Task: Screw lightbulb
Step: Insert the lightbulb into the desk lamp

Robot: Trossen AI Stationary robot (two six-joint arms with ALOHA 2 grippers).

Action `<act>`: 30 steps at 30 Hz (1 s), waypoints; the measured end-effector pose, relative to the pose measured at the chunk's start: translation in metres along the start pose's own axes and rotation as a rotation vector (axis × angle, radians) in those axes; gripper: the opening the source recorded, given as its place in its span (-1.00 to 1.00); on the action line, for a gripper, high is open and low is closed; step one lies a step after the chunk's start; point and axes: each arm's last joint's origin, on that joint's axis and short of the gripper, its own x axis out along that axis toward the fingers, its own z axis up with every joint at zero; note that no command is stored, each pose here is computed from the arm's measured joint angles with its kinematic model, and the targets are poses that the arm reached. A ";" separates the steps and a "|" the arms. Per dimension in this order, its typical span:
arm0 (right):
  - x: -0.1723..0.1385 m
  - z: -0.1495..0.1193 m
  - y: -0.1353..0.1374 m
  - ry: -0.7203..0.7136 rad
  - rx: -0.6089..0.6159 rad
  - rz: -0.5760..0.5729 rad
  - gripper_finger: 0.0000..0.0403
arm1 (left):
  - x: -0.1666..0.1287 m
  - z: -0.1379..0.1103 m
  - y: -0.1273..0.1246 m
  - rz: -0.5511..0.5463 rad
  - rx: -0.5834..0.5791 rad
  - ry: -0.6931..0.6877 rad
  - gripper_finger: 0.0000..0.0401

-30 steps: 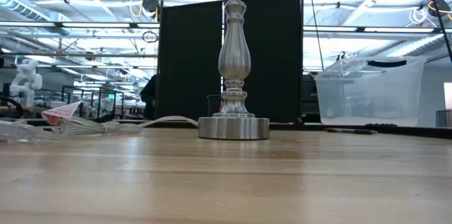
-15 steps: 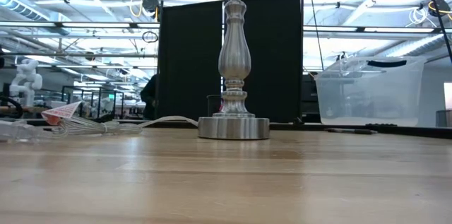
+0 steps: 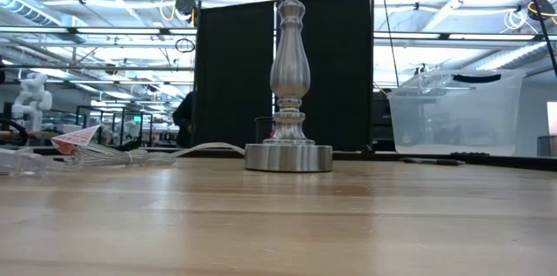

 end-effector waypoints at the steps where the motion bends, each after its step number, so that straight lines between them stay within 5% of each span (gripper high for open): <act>1: -0.002 0.000 0.001 0.000 0.002 0.001 -1.00 | 0.000 0.000 0.000 0.001 0.001 0.002 -1.00; 30: -0.016 -0.003 0.012 -0.004 0.060 0.050 -1.00 | -0.009 -0.005 0.018 0.083 -0.042 0.054 -1.00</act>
